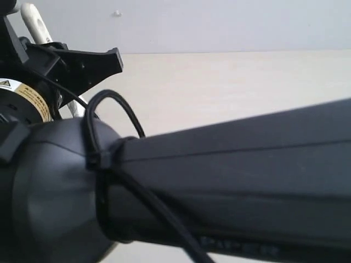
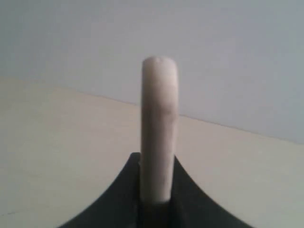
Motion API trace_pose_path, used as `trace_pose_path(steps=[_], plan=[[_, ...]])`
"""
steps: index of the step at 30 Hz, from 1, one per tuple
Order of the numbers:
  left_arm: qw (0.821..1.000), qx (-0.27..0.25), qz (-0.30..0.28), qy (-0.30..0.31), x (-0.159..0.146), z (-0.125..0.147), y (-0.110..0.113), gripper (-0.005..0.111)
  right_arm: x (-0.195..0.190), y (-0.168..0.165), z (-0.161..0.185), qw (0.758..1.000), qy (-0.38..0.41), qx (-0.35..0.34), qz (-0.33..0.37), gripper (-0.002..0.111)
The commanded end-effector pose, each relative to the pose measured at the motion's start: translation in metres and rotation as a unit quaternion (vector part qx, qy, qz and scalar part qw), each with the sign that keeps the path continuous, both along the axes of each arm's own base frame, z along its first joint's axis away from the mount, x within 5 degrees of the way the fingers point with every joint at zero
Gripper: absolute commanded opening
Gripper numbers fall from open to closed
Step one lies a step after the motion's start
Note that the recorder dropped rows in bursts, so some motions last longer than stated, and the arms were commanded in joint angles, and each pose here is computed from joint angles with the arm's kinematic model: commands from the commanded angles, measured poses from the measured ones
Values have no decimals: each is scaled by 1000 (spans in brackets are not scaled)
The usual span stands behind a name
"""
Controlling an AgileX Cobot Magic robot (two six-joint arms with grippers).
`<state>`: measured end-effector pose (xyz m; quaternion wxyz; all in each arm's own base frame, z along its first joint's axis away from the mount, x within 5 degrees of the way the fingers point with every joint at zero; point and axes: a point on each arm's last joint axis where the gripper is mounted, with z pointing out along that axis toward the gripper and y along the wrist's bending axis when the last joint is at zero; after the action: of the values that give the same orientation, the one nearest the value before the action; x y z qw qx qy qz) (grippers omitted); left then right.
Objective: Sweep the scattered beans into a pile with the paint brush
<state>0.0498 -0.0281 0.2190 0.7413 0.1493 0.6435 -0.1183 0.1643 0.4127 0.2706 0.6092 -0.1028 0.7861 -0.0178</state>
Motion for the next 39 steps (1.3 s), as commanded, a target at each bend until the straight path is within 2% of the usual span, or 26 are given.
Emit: trace_pose_path(steps=[1,20,21,23,25,28,32,39], plan=[[1000,1,2,-4,-1,1,0,0,-1,0,3,1000,1,-7,3,0],[1000,1,2,-4,-1,1,0,0,-8,3,1,1000,3,7,7,0],[1000,1,2,-4,-1,1,0,0,-8,3,1,1000,2,-7,11,0],[1000,1,2,-4,-1,1,0,0,-8,3,1,996,-7,-84,31,0],[1000,1,2,-4,-1,1,0,0,-8,3,1,980,-18,-190,60,0],[1000,1,2,-4,-1,1,0,0,-8,0,2,955,-28,-284,85,0],[1000,1,2,-4,-1,1,0,0,-7,-10,5,953,-26,-290,82,0],[1000,1,2,-4,-1,1,0,0,20,-51,-8,945,0,-325,43,0]])
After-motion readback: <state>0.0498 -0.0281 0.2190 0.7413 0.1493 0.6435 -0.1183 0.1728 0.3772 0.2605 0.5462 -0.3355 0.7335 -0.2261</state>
